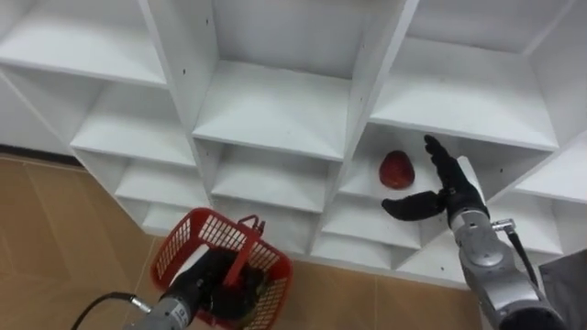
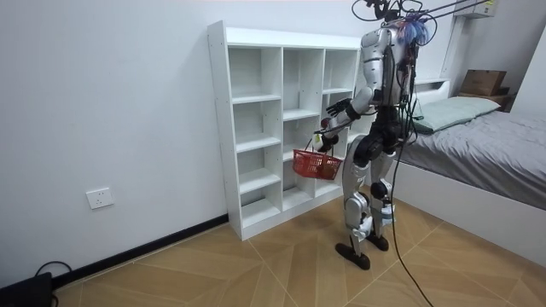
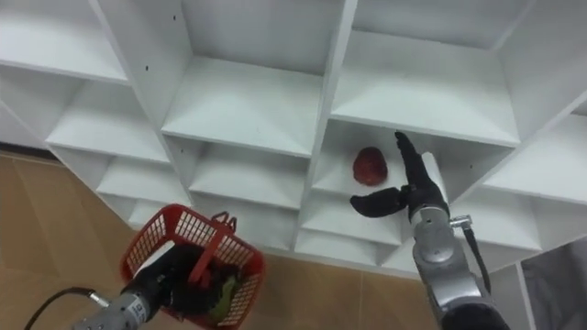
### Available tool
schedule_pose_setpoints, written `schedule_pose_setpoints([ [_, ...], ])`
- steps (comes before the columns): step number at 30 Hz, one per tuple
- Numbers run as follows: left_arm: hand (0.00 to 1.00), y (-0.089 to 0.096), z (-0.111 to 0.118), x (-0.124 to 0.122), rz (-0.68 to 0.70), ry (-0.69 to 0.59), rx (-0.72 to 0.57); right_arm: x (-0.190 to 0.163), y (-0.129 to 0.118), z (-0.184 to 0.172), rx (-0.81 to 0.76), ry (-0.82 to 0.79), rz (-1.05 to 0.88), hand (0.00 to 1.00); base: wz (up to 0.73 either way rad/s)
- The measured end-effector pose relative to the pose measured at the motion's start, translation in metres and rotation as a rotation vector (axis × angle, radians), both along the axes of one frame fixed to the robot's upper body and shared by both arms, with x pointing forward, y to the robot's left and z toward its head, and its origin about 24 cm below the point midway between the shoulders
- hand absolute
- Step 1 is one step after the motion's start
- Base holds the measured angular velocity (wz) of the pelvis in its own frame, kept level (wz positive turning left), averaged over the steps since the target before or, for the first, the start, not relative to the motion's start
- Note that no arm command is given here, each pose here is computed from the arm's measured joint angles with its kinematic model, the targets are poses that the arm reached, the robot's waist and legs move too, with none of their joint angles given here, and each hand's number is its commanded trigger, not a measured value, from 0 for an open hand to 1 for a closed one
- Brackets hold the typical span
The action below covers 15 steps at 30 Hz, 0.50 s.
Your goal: Collect fruits from the closet
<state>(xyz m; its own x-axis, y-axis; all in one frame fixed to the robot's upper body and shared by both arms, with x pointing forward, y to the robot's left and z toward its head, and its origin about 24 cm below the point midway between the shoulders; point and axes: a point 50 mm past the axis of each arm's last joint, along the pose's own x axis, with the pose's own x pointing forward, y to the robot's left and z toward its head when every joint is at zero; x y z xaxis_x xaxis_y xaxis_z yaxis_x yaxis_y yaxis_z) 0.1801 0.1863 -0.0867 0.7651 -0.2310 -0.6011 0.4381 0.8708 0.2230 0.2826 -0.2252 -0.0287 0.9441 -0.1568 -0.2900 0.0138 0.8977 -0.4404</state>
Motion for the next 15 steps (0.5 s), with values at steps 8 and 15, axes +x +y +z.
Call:
schedule_pose_setpoints([
  [8, 1.0, -0.001, 0.0, 0.007, -0.004, 0.008, 0.01, 0.016, -0.004, 0.015, -0.018, -0.063, -0.056, 0.0, 0.01],
  [15, 1.0, -0.005, -0.003, 0.013, -0.004, 0.012, 0.021, 0.023, -0.009, 0.023, -0.046, -0.095, -0.103, 0.0, -0.05],
])
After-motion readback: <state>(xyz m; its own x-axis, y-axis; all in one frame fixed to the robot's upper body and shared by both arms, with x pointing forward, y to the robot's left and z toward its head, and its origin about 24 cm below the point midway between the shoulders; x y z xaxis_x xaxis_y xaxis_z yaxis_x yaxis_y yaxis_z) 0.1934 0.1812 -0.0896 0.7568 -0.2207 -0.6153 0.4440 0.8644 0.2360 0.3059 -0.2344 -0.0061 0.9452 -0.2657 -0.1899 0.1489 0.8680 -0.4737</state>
